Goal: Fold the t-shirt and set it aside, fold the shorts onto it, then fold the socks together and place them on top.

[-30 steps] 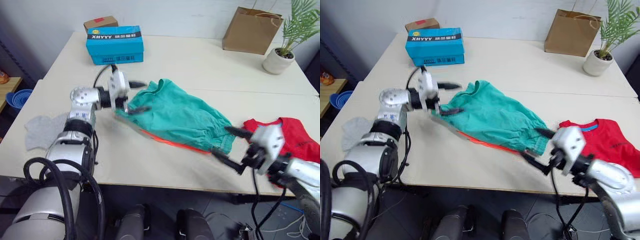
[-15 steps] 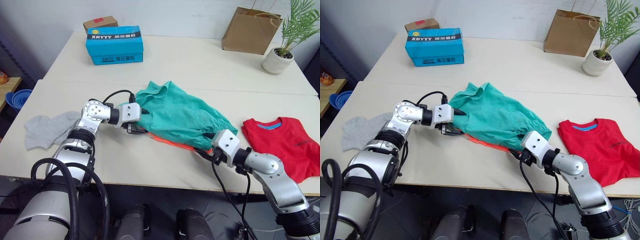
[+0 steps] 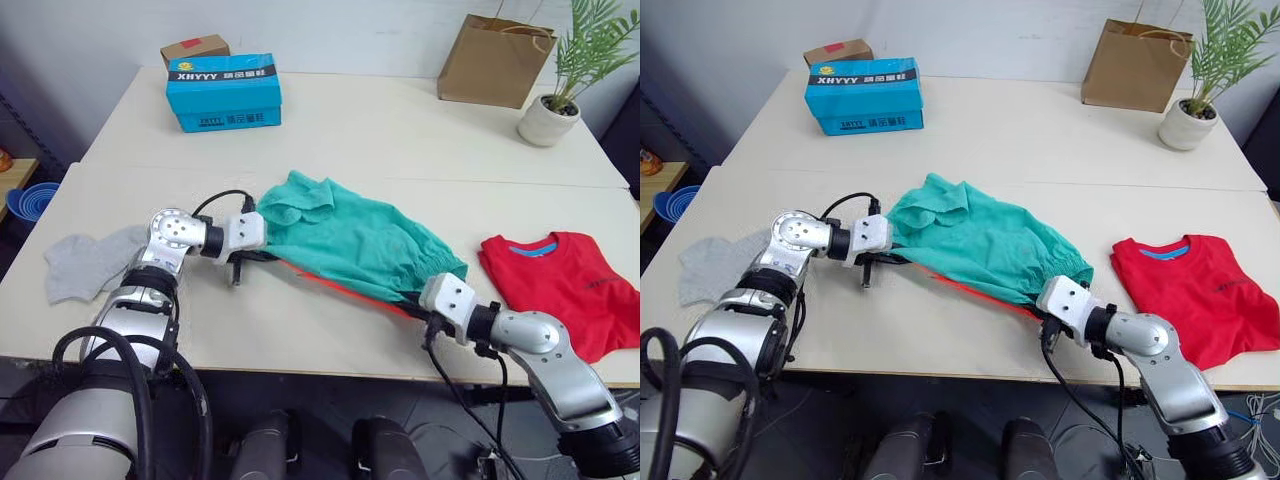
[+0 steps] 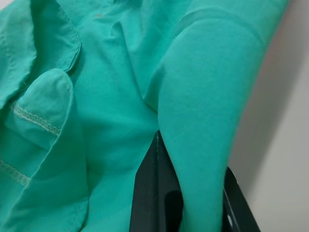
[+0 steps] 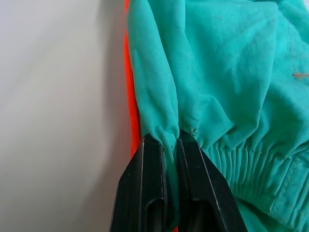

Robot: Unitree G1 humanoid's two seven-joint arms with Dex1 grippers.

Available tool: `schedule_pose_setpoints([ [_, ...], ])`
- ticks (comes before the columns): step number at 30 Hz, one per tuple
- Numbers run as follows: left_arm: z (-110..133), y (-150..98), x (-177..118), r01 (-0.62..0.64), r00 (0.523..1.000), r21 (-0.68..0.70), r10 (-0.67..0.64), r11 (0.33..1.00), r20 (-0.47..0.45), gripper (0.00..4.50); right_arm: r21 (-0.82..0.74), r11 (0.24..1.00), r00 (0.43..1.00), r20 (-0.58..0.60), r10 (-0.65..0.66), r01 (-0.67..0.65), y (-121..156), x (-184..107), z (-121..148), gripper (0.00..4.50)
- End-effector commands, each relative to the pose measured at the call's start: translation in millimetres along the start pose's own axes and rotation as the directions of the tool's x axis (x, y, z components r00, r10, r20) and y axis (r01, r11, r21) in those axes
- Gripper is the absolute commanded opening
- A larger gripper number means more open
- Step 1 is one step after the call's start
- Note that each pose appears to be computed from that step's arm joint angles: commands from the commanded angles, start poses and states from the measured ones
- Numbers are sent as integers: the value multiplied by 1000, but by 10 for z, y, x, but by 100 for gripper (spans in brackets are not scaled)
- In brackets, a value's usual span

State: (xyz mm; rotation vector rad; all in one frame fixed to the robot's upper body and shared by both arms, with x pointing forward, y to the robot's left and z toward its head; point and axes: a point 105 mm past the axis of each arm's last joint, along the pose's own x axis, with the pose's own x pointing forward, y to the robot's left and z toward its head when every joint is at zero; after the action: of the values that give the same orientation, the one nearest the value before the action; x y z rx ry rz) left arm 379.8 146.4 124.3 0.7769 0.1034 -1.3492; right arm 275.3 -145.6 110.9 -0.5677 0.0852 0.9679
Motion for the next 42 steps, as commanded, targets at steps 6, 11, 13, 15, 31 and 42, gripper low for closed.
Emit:
schedule_pose_setpoints([
  [6,5,-738,-152,22,998,-84,-17,996,56,3,-12,997,997,-6,77,-77,167,-364,-59,0],
  [11,175,-1041,-193,-110,992,-199,119,974,34,3,-10,998,998,-16,65,-65,114,-482,-102,0],
  [13,247,-1145,-197,-137,989,-233,148,963,29,3,-13,997,997,-21,73,-73,98,-507,-121,0],
  [15,298,-1213,-200,-165,984,-257,177,952,24,3,-20,996,996,-25,83,-83,76,-524,-137,0],
  [31,450,-1457,-418,-107,940,-511,254,853,228,227,164,976,989,57,135,-143,48,-685,-156,258],
  [42,845,-1038,-808,122,866,-579,198,806,459,217,357,914,949,304,80,-191,-43,-572,487,327],
])
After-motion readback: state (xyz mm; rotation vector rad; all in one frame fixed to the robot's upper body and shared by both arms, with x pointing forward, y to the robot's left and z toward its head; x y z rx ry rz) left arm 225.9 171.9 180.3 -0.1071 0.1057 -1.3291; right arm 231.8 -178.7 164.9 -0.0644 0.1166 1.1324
